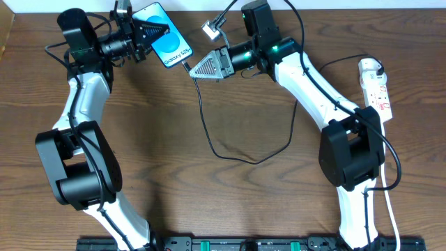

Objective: Plug charger to phone and switch on socket
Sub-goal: 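Lift the cable end with the right gripper toward the phone's bottom port, then push the USB-C plug up into the phone's bottom port with right gripper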

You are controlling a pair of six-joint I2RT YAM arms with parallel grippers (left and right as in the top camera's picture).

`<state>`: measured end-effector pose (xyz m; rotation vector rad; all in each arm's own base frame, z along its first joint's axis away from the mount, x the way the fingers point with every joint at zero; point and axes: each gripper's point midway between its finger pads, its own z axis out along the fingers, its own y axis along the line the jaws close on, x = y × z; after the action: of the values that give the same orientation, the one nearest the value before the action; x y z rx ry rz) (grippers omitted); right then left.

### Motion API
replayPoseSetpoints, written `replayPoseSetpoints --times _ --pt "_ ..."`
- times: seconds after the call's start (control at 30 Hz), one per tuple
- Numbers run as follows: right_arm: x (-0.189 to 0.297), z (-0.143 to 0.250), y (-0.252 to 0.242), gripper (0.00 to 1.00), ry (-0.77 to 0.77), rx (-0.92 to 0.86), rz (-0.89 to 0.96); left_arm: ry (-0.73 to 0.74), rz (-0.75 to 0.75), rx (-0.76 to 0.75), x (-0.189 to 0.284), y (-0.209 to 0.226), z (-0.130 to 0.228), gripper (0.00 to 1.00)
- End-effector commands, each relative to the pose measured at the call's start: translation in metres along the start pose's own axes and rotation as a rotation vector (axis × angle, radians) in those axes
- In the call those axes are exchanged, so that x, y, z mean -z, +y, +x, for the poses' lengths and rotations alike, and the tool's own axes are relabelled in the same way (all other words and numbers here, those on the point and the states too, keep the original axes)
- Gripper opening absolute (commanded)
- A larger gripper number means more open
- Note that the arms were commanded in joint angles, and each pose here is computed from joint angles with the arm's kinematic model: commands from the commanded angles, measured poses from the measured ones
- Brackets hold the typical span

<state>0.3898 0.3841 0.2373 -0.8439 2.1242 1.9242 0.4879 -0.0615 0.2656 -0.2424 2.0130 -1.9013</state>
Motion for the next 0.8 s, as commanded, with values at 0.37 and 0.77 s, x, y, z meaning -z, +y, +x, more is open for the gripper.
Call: replayPoseSetpoints --times 0.37,0.77 --pt "-0.0087 -0.0005 0.0182 0.01 0.006 0.027 0.001 0.062 0.027 -0.071 0.0001 -0.0152 0.0120 0.08" --pt "-0.0106 0.0001 0.0185 0.01 0.008 0.028 0.002 0.062 0.027 -0.071 0.0001 -0.0152 0.0120 0.07"
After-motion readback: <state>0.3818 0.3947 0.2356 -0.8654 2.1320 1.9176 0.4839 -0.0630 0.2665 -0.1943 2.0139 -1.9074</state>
